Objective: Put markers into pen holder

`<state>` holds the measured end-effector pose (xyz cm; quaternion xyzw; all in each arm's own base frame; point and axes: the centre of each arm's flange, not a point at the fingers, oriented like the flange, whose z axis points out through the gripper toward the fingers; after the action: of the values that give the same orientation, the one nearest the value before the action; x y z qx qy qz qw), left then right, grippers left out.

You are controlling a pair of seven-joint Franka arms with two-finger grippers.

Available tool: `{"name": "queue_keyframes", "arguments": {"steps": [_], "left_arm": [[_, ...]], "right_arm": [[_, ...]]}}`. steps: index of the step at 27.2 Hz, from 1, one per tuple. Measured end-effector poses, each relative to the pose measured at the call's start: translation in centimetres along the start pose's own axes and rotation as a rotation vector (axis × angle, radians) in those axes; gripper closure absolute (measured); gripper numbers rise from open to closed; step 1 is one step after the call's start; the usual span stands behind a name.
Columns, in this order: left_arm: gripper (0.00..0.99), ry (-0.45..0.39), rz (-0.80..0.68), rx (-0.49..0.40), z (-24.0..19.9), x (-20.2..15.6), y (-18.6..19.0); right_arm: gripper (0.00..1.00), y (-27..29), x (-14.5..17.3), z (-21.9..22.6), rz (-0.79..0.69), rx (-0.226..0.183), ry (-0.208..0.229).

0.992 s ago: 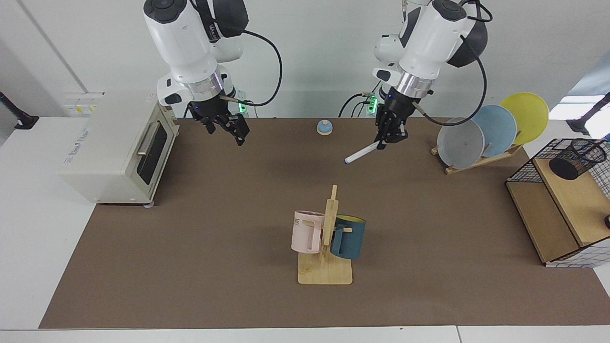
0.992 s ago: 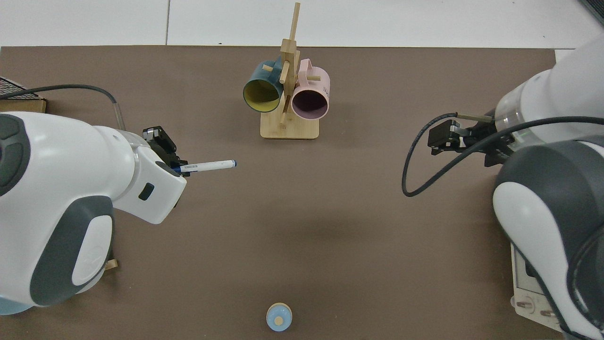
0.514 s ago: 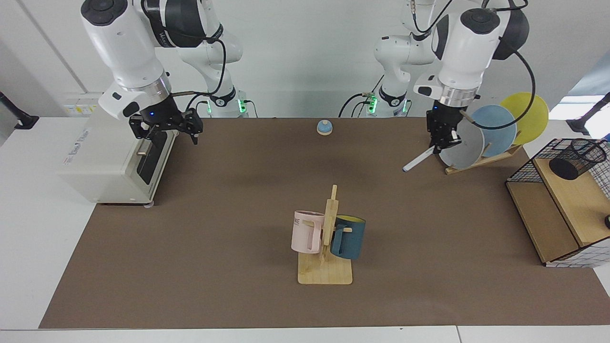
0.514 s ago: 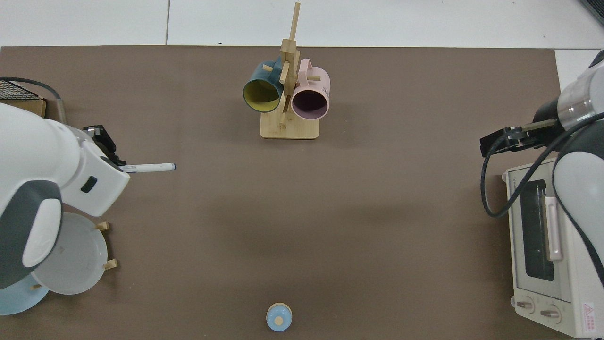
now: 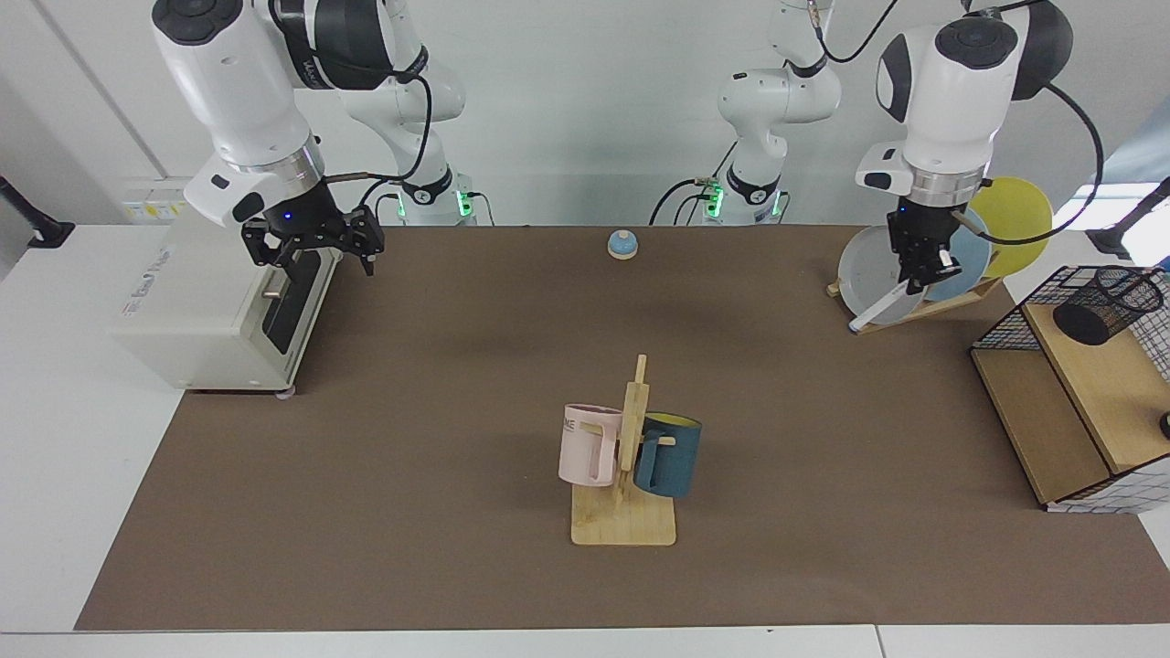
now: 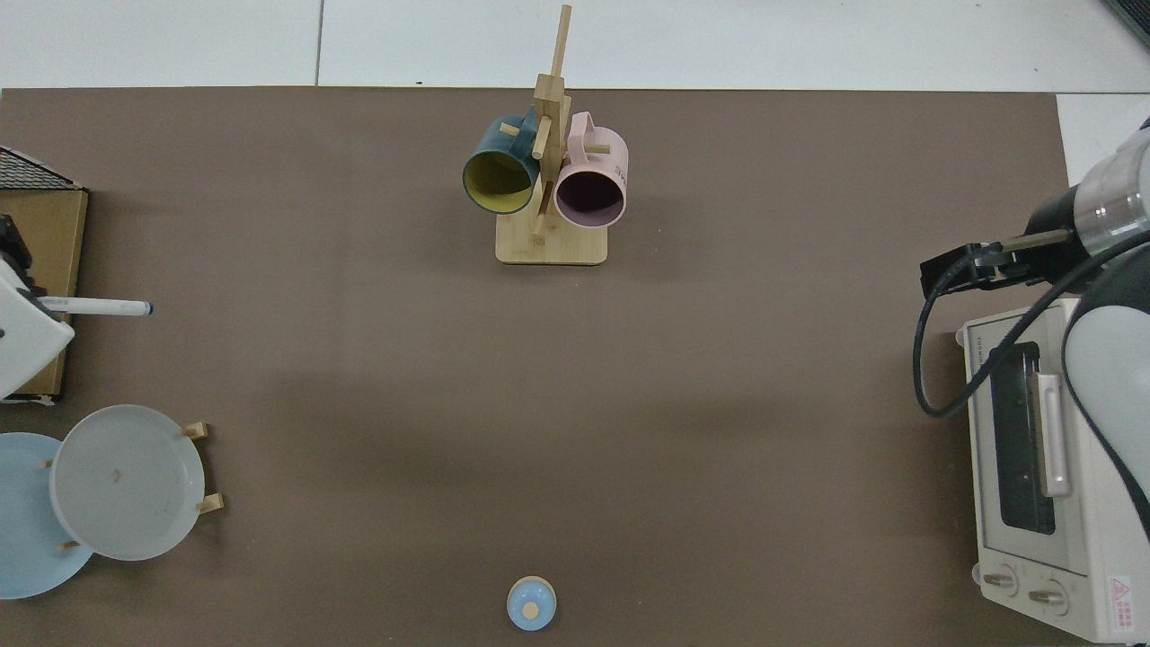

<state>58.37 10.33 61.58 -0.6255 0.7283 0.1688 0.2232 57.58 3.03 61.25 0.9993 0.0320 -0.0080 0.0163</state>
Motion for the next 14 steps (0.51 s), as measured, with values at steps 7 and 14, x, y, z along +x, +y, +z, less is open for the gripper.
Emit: {"name": "queue_keyframes", "arguments": {"steps": [7, 14], "left_arm": [[0.824, -0.076, 0.041, -0.05, 1.1, -3.0, 1.0], [0.824, -0.116, 0.047, -0.085, 1.7, -6.9, 2.6]], "right_arm": [[0.0, 0.0, 0.0, 0.0, 0.0, 0.0, -0.001], [0.0, 0.0, 0.0, 0.1, 0.001, 0.0, -0.001]]}}
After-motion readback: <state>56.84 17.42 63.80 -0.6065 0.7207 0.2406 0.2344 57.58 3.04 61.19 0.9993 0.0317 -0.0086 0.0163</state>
